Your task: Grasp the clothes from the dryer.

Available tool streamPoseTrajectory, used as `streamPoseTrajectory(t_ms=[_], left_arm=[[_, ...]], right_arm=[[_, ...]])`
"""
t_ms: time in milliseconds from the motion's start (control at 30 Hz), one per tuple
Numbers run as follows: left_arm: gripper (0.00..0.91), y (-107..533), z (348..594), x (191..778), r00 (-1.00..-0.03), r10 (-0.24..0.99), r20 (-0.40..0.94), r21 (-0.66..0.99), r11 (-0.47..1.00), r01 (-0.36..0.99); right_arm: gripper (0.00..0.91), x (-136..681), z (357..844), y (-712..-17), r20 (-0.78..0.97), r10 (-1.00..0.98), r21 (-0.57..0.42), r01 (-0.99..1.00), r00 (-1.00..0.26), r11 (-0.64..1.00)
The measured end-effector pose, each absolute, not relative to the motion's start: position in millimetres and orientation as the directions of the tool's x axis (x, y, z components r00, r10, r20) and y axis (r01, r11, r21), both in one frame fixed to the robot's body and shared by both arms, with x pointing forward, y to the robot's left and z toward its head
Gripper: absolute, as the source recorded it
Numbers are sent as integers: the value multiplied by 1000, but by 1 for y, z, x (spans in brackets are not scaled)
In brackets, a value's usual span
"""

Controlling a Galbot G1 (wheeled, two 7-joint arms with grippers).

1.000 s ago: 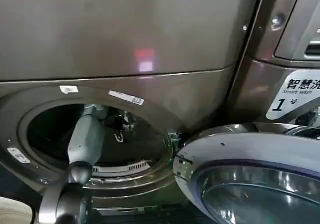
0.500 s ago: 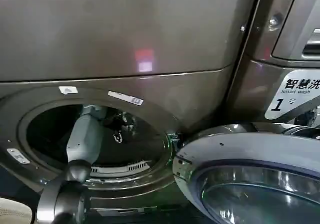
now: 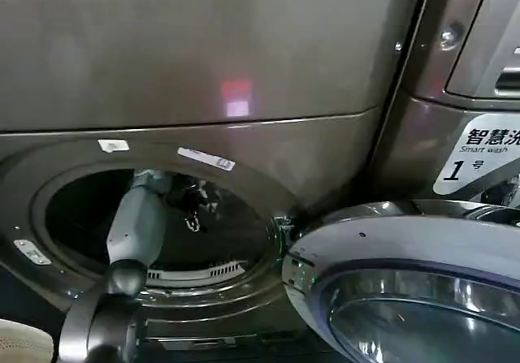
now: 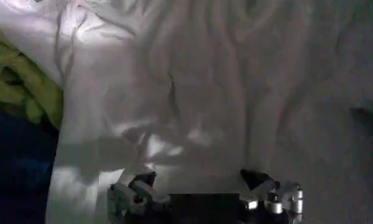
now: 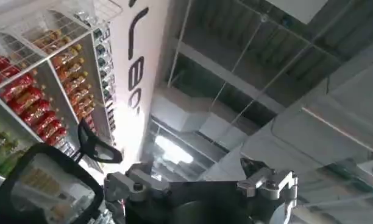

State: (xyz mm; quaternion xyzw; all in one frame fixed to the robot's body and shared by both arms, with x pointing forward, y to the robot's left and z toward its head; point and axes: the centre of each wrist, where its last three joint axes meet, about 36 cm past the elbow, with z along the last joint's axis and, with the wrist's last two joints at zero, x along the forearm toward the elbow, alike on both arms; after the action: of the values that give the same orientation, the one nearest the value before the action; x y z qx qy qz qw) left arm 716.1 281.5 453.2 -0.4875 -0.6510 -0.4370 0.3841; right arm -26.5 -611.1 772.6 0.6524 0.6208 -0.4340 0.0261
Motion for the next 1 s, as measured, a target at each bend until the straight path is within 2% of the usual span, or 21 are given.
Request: streamPoseTrajectory(t_ms=[700, 1000], left_arm=[[125, 286, 451, 713, -243, 310, 919, 203, 157, 967], [68, 280, 454, 711, -261, 348, 901, 202, 196, 960]], right_arm=[[907, -23, 774, -611, -600, 784, -509, 832, -160, -220], [907, -20, 772, -615, -593, 788, -509, 835, -166, -207]])
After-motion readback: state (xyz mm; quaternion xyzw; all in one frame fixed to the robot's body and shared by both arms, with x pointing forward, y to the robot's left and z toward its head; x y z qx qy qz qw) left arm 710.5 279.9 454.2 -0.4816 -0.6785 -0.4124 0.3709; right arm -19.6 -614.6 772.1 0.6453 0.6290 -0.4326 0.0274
